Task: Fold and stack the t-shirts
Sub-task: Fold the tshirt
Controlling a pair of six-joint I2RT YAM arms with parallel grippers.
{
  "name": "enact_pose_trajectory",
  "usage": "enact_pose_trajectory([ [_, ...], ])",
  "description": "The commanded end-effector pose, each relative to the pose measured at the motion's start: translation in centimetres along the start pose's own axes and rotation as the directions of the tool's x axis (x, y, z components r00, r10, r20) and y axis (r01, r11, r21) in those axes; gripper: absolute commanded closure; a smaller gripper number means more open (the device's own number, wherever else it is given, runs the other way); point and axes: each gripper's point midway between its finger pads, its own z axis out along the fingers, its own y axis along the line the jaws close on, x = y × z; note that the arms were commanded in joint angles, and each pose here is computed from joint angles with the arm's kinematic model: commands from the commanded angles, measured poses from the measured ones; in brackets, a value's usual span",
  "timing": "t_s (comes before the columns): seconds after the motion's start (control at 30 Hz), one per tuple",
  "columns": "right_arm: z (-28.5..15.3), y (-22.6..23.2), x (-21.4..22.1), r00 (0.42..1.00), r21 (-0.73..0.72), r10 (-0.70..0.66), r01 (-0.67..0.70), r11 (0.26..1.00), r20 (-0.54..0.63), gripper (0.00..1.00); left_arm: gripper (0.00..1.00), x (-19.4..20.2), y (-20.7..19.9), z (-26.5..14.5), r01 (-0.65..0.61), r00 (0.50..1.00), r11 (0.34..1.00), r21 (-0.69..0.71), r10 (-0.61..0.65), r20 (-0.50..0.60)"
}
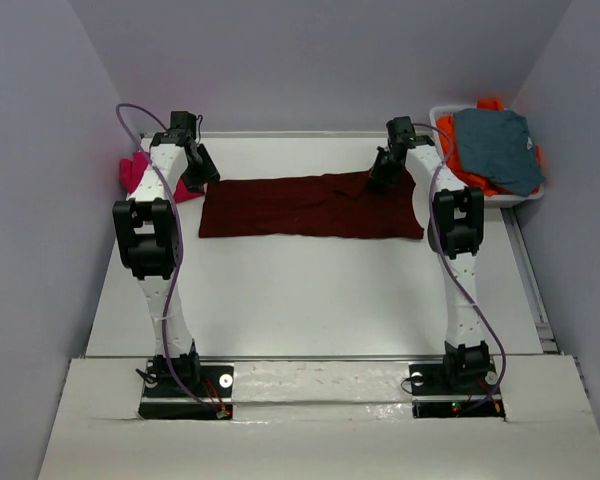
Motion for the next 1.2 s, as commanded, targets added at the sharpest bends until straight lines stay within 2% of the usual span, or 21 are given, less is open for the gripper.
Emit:
enact_pose_trajectory([
  [0.0,-0.4,2.2,-0.8,0.999,-0.057,-0.021,0.023,0.998,0.027,0.93,0.47,-1.5,-0.6,-1.0,-0.011,0.999,1.000,0.011,0.011,0.038],
  [0.33,0.6,5.0,-0.7,0.999,-0.160,-0.035,0.038,0.986,0.021,0.92,0.47,-1.4,-0.6,-0.8,-0.013,0.999,1.000,0.009,0.012,0.036],
  [0.53,0.0,7.2,-2.2,0.997,-0.253,-0.040,0.056,0.966,0.069,0.91,0.47,-1.5,-0.5,-1.0,-0.014,0.999,1.000,0.004,0.014,0.038],
  [0.77,-0.9,9.0,-3.4,0.994,-0.325,-0.032,0.065,0.943,0.106,0.81,0.47,-1.4,-0.5,-0.8,-0.014,0.999,1.000,0.004,0.014,0.035],
  [0.83,-1.1,9.2,-3.4,0.994,-0.329,-0.031,0.065,0.942,0.106,0.79,0.47,-1.4,-0.4,-0.8,-0.014,0.999,1.000,0.001,0.014,0.035],
  [0.97,-1.7,8.5,-2.8,0.996,-0.292,-0.036,0.058,0.955,0.081,0.69,0.47,-1.0,-0.2,-0.8,-0.015,1.000,1.000,-0.001,0.016,0.027],
  [1.07,-3.0,7.9,-1.9,0.998,-0.261,-0.033,0.048,0.964,0.059,0.68,0.47,-0.2,0.1,-1.2,-0.016,1.000,1.000,-0.003,0.016,0.020],
  [1.1,-2.4,6.7,-0.4,1.000,-0.232,-0.024,0.028,0.972,0.020,0.68,0.47,0.2,-0.3,-1.4,-0.025,1.000,1.000,0.003,0.025,0.018],
  [1.13,-4.3,7.1,-0.9,0.998,-0.232,-0.030,0.042,0.972,0.057,0.67,0.47,1.3,0.2,-1.1,-0.025,1.000,1.000,-0.004,0.025,-0.005],
  [1.17,-4.1,5.9,0.5,0.999,-0.198,-0.022,0.026,0.980,0.026,0.67,0.47,1.2,0.1,-1.7,-0.024,1.000,1.000,0.008,0.024,0.011],
])
